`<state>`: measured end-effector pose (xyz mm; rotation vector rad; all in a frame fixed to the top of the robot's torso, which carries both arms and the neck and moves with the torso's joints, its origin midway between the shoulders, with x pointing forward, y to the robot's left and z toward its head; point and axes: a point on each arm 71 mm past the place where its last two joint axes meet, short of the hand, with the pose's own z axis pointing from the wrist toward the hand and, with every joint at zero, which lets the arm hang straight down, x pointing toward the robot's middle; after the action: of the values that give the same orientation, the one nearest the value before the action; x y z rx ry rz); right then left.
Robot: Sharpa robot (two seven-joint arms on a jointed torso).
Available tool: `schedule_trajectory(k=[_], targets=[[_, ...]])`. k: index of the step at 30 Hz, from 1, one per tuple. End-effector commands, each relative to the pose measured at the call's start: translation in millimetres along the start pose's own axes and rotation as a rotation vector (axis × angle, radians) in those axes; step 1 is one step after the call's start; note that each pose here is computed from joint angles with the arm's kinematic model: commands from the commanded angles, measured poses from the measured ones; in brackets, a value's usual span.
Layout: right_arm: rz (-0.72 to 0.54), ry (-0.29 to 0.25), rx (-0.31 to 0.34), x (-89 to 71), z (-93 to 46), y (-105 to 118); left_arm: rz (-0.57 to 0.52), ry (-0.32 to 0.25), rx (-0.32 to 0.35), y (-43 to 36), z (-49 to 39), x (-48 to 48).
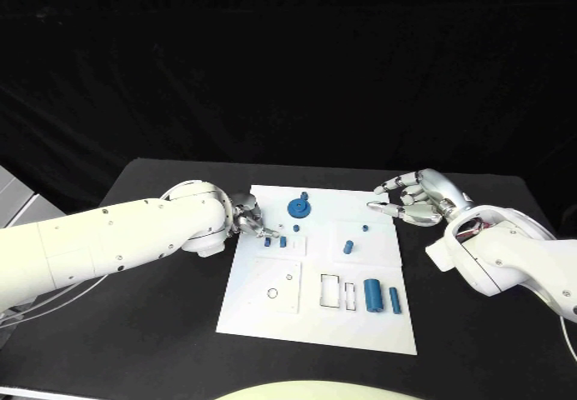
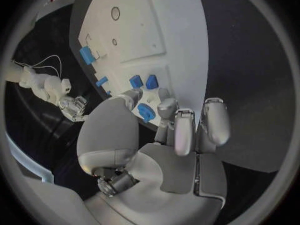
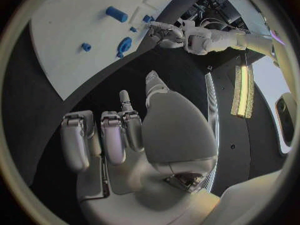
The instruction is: Assemble the parts on the task board
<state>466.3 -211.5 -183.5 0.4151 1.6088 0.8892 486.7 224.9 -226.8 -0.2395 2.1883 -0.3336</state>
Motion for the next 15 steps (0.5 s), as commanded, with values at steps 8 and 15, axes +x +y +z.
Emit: schedule_trajectory(k=[8, 15], targets=[[-0.008, -0.002, -0.013, 0.2, 0.1, 1.0, -0.185, -0.085, 0.1, -4.3, -2.3, -8.4], [-0.009, -0.004, -0.013, -0.6, -0.1, 0.2, -0.275, -0.173, 0.301, -14.3, -10.2, -18.7]])
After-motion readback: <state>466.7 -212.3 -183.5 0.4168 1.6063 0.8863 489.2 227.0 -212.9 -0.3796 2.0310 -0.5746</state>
